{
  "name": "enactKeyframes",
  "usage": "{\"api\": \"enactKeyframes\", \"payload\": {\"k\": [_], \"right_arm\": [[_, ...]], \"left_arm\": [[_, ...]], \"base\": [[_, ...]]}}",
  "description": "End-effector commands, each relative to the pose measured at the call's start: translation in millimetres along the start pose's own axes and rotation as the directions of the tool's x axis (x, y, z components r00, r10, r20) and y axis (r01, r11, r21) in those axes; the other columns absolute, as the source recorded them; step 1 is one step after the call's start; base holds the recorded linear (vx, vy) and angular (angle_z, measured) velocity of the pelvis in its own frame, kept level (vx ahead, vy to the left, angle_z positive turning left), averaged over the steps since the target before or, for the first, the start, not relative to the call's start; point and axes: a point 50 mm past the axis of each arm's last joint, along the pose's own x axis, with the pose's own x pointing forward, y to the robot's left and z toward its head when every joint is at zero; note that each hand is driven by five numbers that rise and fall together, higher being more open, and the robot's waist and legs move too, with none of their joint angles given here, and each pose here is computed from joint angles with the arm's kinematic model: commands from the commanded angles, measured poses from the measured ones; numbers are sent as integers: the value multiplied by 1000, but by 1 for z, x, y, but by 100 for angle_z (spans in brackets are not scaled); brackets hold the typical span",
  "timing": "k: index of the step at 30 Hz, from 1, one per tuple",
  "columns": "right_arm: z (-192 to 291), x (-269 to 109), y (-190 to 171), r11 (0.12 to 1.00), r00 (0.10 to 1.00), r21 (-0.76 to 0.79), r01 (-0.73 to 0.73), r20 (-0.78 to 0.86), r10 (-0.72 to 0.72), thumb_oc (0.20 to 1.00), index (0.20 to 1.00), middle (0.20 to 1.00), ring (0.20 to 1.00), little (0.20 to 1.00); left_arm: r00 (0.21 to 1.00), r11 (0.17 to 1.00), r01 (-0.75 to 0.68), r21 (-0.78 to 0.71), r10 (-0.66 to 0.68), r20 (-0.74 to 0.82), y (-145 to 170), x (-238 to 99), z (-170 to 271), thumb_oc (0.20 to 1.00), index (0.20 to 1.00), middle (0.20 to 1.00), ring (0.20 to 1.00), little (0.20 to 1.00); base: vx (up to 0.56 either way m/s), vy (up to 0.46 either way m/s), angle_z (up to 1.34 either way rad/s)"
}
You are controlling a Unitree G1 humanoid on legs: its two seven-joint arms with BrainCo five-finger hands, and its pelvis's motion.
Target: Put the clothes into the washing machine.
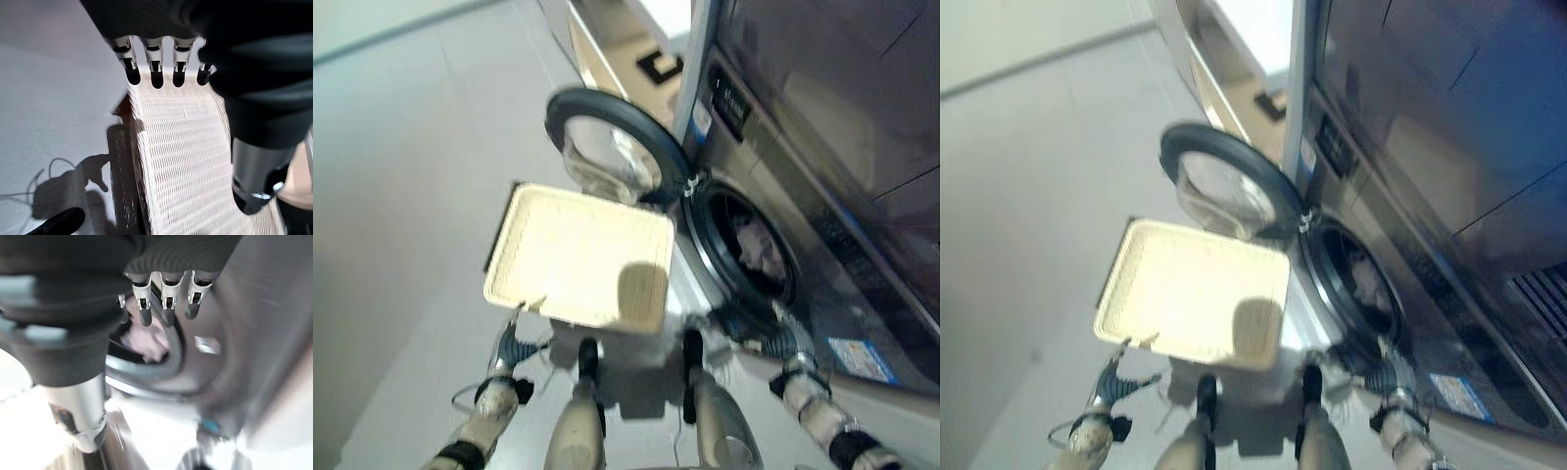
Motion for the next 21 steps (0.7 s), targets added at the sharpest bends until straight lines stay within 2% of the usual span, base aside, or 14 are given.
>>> {"api": "enactKeyframes", "payload": {"k": [1,2,6,9,12,17,21], "right_arm": [[11,14,-13,992,1000,122,-16,-6,17,1000,1000,1000,1000,1000],[-4,6,0,987,992,132,-87,-75,97,1000,1000,1000,1000,1000],[-29,-9,20,958,950,236,-165,-224,219,1000,1000,1000,1000,1000],[-54,-25,33,906,859,382,-180,-388,334,1000,1000,1000,1000,1000],[-74,-43,43,846,758,508,-162,-485,436,1000,1000,1000,1000,1000],[-89,-60,52,807,660,579,-116,-562,499,1000,1000,1000,1000,1000],[-93,-63,52,805,639,584,-105,-581,504,1000,1000,1000,1000,1000]], "left_arm": [[999,999,44,-32,-44,-5,9,12,9,1000,1000,1000,1000,1000],[995,996,79,-32,-81,-58,3,5,-4,1000,1000,1000,1000,1000],[975,987,153,-39,-158,-158,-6,-7,-25,1000,1000,1000,1000,1000],[931,972,216,-97,-235,-281,-13,-19,-47,1000,1000,1000,1000,1000],[879,957,244,-155,-286,-382,-18,-29,-62,1000,1000,1000,1000,1000],[825,941,267,-207,-335,-455,-27,-41,-76,1000,1000,1000,1000,1000],[796,928,287,-236,-368,-480,-29,-46,-80,1000,1000,1000,1000,1000]], "base": [[157,9,8],[108,9,7],[138,31,5],[73,31,1],[58,24,9],[59,24,4],[45,10,-1]]}}
